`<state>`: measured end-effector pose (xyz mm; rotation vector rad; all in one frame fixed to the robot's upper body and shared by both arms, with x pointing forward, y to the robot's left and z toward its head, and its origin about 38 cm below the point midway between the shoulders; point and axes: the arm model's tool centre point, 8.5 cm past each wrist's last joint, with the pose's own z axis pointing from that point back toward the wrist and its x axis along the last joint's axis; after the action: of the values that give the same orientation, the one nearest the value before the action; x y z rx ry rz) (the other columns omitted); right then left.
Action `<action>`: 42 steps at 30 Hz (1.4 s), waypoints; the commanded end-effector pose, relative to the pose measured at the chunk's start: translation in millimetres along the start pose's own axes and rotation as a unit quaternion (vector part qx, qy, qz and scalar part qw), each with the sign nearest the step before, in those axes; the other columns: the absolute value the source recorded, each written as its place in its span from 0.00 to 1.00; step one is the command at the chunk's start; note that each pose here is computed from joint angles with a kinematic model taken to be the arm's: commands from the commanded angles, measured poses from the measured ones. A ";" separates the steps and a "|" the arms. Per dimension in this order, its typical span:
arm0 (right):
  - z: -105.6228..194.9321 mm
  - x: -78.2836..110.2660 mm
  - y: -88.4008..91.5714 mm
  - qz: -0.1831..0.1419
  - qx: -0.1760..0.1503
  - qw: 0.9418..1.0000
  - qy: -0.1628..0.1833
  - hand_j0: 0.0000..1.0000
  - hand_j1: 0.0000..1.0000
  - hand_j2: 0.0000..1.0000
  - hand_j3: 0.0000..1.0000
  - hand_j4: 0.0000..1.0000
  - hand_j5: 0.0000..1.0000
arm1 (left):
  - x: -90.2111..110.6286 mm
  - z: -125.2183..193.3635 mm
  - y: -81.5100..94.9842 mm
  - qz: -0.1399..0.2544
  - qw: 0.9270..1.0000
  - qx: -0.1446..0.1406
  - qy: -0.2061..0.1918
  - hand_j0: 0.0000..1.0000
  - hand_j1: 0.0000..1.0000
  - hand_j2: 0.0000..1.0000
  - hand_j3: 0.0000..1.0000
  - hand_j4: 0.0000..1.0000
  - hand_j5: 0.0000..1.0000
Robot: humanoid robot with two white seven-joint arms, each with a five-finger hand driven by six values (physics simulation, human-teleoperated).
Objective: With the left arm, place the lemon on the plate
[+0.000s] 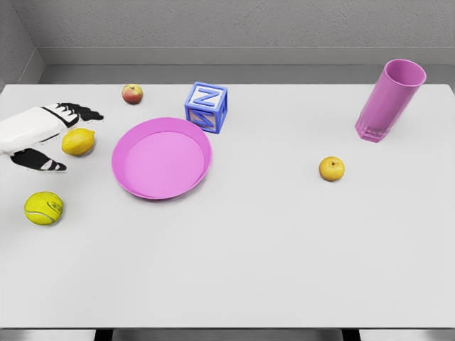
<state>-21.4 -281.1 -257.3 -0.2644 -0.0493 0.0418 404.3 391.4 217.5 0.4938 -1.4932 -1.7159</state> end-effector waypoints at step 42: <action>0.1 -0.2 0.1 0.000 0.000 1.000 0.000 1.00 1.00 1.00 1.00 1.00 1.00 | -59.8 -66.8 -39.7 0.011 0.990 -0.110 0.092 1.00 1.00 1.00 1.00 1.00 1.00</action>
<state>-21.4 -281.1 -257.3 -0.2644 -0.0494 0.0421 477.6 393.0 154.5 0.4968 -1.1789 -1.7340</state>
